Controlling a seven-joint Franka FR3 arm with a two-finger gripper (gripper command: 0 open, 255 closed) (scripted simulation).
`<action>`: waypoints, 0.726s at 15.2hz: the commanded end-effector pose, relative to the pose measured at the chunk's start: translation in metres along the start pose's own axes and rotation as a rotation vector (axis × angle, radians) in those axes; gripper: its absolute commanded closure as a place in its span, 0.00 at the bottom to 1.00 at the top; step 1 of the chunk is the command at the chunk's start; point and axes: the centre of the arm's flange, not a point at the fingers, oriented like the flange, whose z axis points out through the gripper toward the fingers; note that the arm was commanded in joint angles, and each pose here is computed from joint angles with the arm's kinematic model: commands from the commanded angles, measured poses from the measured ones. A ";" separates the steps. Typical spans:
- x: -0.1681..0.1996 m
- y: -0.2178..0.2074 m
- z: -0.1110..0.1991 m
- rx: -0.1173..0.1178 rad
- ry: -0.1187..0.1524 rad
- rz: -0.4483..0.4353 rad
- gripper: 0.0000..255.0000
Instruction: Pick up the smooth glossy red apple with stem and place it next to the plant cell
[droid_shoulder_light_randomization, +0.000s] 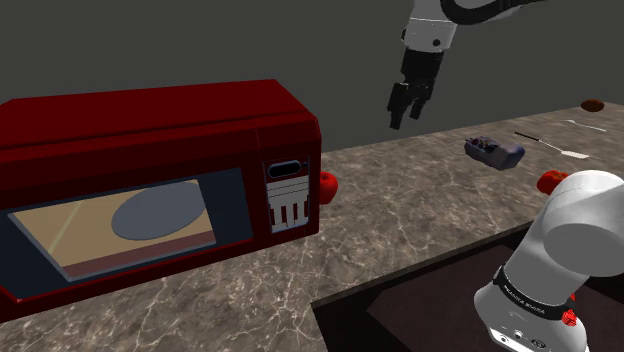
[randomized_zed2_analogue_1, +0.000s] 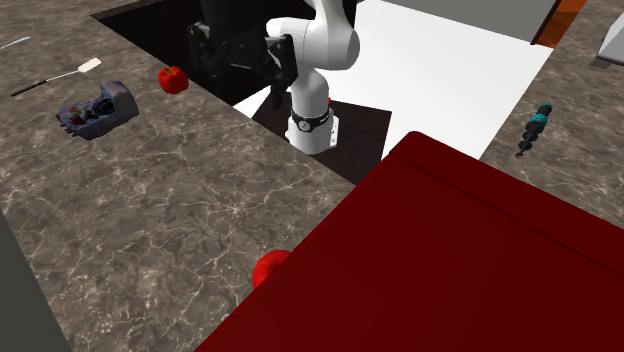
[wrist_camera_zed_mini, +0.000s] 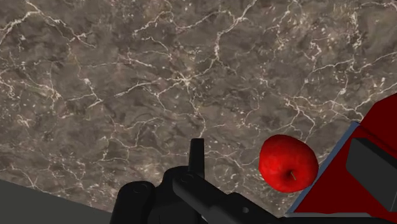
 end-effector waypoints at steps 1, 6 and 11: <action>0.018 -0.013 0.017 -0.008 0.006 0.002 0.00; 0.059 -0.047 0.057 -0.028 0.015 0.007 0.00; 0.100 -0.081 0.098 -0.049 0.024 0.011 0.00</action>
